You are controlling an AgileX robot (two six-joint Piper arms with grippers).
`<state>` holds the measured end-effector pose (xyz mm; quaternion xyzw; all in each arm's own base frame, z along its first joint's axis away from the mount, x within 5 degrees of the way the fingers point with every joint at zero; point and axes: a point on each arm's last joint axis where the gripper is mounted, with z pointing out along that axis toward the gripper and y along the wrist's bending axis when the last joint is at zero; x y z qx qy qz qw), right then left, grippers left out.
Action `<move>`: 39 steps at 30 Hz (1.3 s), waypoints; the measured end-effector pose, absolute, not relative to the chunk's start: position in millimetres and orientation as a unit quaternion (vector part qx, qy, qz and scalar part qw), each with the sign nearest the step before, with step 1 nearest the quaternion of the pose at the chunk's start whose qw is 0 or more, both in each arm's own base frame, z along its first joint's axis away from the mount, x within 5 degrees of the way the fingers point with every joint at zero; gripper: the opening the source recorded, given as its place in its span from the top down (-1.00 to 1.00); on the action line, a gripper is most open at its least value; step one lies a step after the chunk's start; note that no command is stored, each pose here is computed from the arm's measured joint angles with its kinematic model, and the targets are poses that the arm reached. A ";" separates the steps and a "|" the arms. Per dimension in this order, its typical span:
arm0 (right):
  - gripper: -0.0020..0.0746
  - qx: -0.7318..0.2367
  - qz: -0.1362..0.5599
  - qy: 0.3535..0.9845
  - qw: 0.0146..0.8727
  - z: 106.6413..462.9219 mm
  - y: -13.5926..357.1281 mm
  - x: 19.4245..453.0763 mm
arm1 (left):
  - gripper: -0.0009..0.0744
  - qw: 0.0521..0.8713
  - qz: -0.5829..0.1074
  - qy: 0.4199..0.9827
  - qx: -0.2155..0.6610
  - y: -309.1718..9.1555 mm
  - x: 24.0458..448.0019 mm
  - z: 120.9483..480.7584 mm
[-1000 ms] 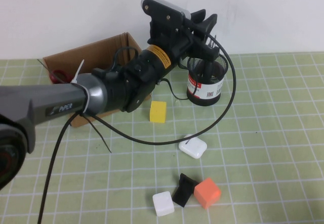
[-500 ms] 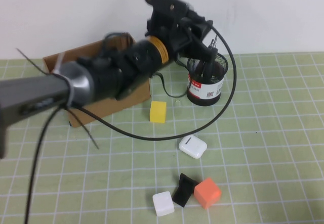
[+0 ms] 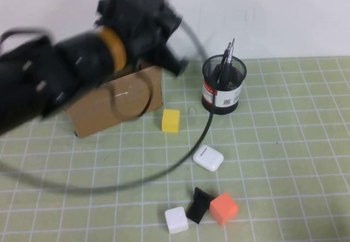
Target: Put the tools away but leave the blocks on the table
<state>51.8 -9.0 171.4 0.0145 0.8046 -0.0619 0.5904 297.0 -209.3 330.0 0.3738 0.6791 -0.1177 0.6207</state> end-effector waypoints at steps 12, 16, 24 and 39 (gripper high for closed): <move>0.97 0.017 -0.063 0.805 0.590 171.4 -9.3 51.8 | 0.98 0.611 -0.119 0.685 0.379 -142.5 195.7 307.1; 0.97 0.017 -0.063 0.805 0.590 171.4 -9.3 51.8 | 0.98 0.640 -0.122 0.662 0.370 -123.9 167.7 315.7; 0.97 0.017 -0.063 0.805 0.590 171.4 -9.3 51.8 | 0.98 0.696 -0.133 0.629 0.320 -83.0 112.7 326.1; 0.97 0.017 -0.063 0.805 0.590 171.4 -9.3 51.8 | 0.98 0.704 -0.142 0.653 0.239 -52.0 84.2 320.5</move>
